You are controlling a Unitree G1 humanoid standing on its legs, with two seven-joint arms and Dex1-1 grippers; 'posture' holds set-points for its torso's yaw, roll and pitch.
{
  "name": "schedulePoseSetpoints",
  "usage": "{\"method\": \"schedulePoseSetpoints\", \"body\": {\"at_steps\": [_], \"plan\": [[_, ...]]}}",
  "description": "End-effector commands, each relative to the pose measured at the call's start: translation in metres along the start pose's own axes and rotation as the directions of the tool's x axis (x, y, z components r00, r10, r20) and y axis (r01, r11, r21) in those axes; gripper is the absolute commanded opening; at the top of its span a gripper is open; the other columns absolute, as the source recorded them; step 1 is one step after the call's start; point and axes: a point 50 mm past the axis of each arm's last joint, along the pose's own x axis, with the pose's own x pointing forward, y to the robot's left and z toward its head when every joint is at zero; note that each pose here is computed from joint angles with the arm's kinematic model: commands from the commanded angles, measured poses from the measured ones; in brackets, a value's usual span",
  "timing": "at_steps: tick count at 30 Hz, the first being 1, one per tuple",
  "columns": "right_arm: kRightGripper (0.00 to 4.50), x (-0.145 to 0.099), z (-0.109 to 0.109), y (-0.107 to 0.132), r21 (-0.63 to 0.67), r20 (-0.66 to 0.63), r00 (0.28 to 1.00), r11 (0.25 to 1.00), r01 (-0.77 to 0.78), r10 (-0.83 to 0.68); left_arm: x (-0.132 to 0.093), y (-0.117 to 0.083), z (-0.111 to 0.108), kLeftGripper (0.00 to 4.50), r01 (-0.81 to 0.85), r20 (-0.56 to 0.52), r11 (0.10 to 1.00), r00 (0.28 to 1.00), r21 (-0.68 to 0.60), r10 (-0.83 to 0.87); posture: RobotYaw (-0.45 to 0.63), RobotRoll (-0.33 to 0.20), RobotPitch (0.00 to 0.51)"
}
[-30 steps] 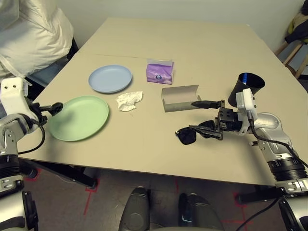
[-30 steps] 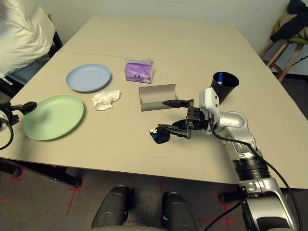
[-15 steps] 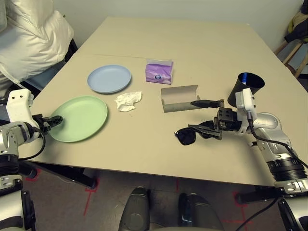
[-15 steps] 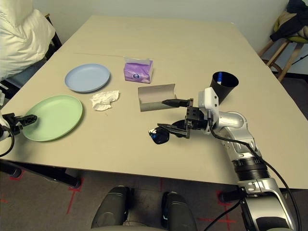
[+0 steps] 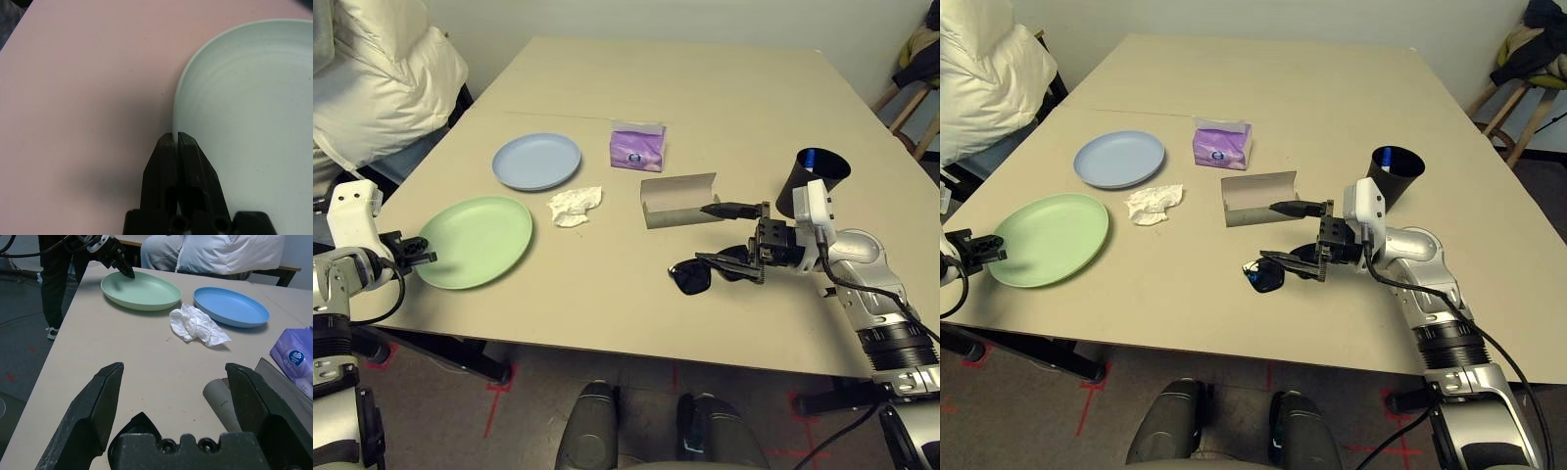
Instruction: Organize and tidy the items on the table.
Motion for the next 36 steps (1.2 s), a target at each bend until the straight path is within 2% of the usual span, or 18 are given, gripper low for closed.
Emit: {"method": "schedulePoseSetpoints", "body": {"at_steps": [1, 12, 20, 24, 30, 36], "plan": [[4.5, 0.0, 0.001, 0.0, -0.01, -0.007, 1.0, 1.0, -0.001, 0.001, 0.003, -0.001, -0.008, 0.04, -0.024, -0.036, 0.999, 0.999, -0.026, 0.023, 0.23, 0.0, 0.055], [4.5, 0.0, 0.007, -0.006, 0.03, 0.032, 0.998, 0.998, 0.06, -0.061, -0.019, -0.031, 0.017, 0.04, 0.056, 0.075, 0.984, 0.996, -0.168, -0.044, 0.23, 0.0, 0.055], [4.5, 0.0, 0.005, -0.006, 0.03, 0.031, 0.997, 0.997, 0.068, -0.069, -0.033, -0.025, 0.034, 0.04, 0.063, 0.114, 0.958, 0.993, -0.281, -0.032, 0.23, 0.0, 0.051], [4.5, 0.001, 0.005, -0.007, 0.029, 0.033, 0.997, 0.997, 0.072, -0.073, -0.037, -0.028, 0.049, 0.04, 0.087, 0.17, 0.936, 0.985, -0.34, -0.03, 0.23, 0.0, 0.051], [4.5, 0.002, 0.005, -0.007, 0.033, 0.044, 0.995, 0.995, 0.09, -0.092, -0.029, -0.042, 0.068, 0.04, 0.108, 0.219, 0.905, 0.976, -0.412, -0.017, 0.23, 0.0, 0.053], [4.5, 0.005, 0.005, -0.011, 0.038, 0.058, 0.991, 0.992, 0.122, -0.124, -0.002, -0.07, 0.083, 0.04, 0.108, 0.211, 0.91, 0.977, -0.4, -0.023, 0.24, 0.0, 0.058]]}}
